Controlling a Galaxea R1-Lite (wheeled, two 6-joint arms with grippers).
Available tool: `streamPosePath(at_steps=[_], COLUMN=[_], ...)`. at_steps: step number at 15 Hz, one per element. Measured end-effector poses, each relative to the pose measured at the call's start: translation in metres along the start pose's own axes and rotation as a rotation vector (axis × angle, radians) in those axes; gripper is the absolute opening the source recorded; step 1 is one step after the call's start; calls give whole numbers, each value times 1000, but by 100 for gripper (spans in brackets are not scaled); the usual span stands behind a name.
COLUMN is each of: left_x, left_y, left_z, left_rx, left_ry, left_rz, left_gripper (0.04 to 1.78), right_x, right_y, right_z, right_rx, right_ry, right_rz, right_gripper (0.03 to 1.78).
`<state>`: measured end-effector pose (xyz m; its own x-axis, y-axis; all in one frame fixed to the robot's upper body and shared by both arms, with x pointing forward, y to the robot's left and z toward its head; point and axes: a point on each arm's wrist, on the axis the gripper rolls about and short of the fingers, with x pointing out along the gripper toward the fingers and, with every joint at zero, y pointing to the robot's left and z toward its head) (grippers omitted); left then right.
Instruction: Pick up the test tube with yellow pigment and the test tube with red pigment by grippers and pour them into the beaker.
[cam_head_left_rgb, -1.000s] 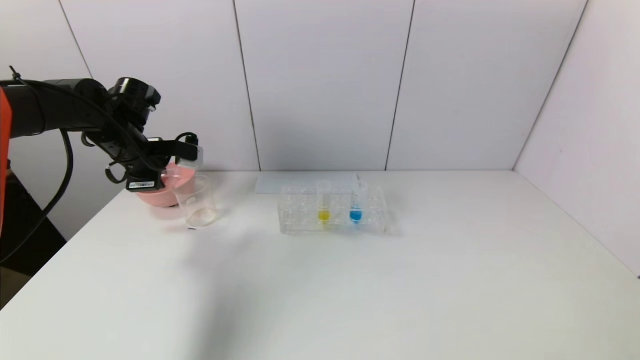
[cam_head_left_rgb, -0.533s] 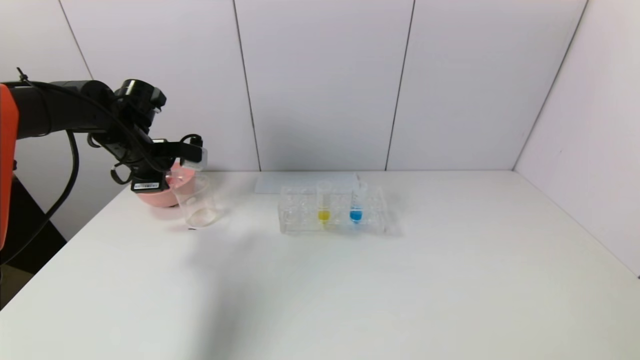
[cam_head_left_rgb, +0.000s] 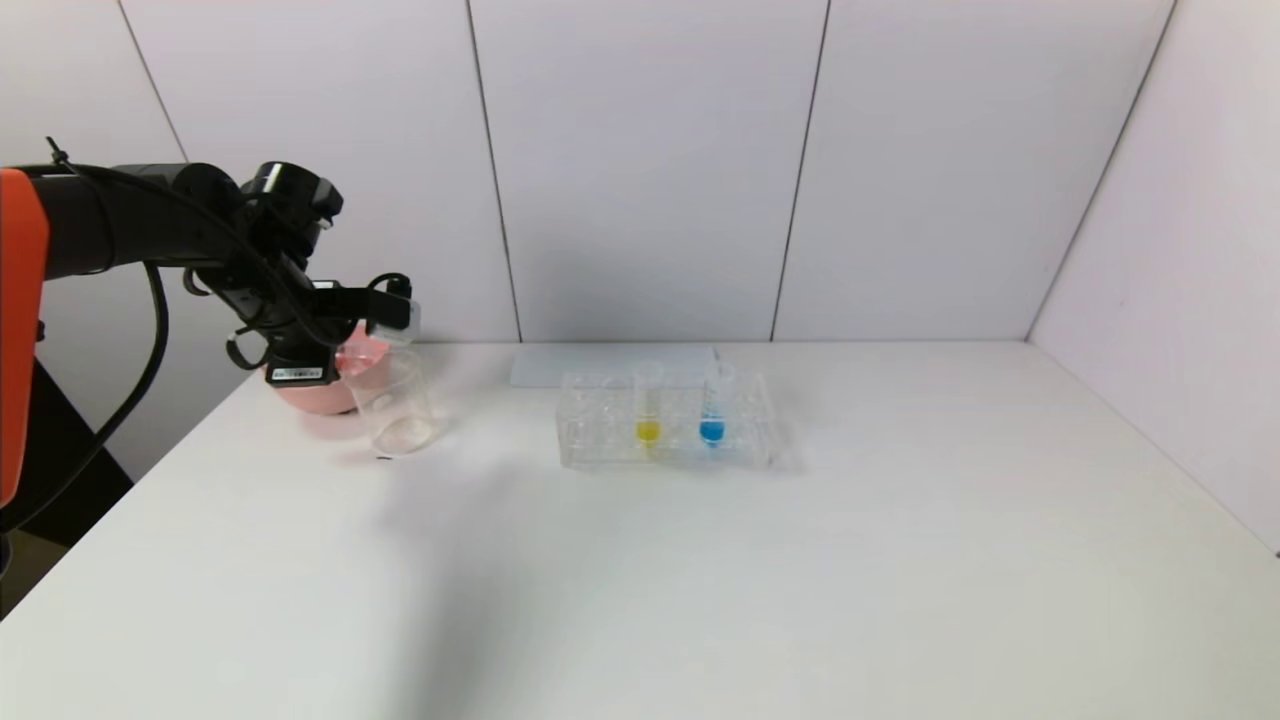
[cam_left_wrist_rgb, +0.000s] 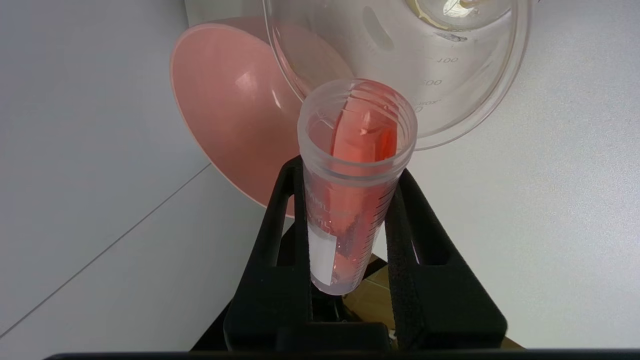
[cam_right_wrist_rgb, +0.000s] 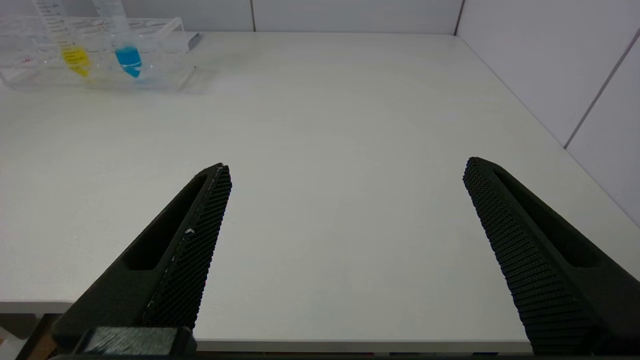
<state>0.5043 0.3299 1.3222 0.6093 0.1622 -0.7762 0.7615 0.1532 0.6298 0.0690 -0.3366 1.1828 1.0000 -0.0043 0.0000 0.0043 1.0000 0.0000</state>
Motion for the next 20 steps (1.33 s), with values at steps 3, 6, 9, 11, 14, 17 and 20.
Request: streamPosePath(at_steps=[3, 6, 9, 11, 14, 17, 20], left_x=[0, -2, -3, -4, -6, -6, -6], left_y=[-1, -3, -4, -5, -4, -4, -4], left_z=[0, 0, -1, -1, 0, 2, 2], left_rx=[2, -1, 0, 3, 6, 6, 5], left_ry=[-5, -5, -8, -7, -9, -12, -12], left_rz=[-12, -30, -40, -47, -43, -38, -36], left_gripper=[44, 44, 44, 44, 44, 44, 44], right_x=[0, 0, 0, 0, 0, 0, 0], right_y=[0, 0, 0, 0, 0, 0, 0], right_z=[0, 0, 0, 0, 0, 0, 0], right_rx=[0, 0, 0, 0, 0, 0, 0], right_ry=[0, 0, 0, 0, 0, 0, 0], right_rz=[0, 0, 0, 0, 0, 0, 0], right_gripper=[170, 170, 170, 170, 170, 170, 170])
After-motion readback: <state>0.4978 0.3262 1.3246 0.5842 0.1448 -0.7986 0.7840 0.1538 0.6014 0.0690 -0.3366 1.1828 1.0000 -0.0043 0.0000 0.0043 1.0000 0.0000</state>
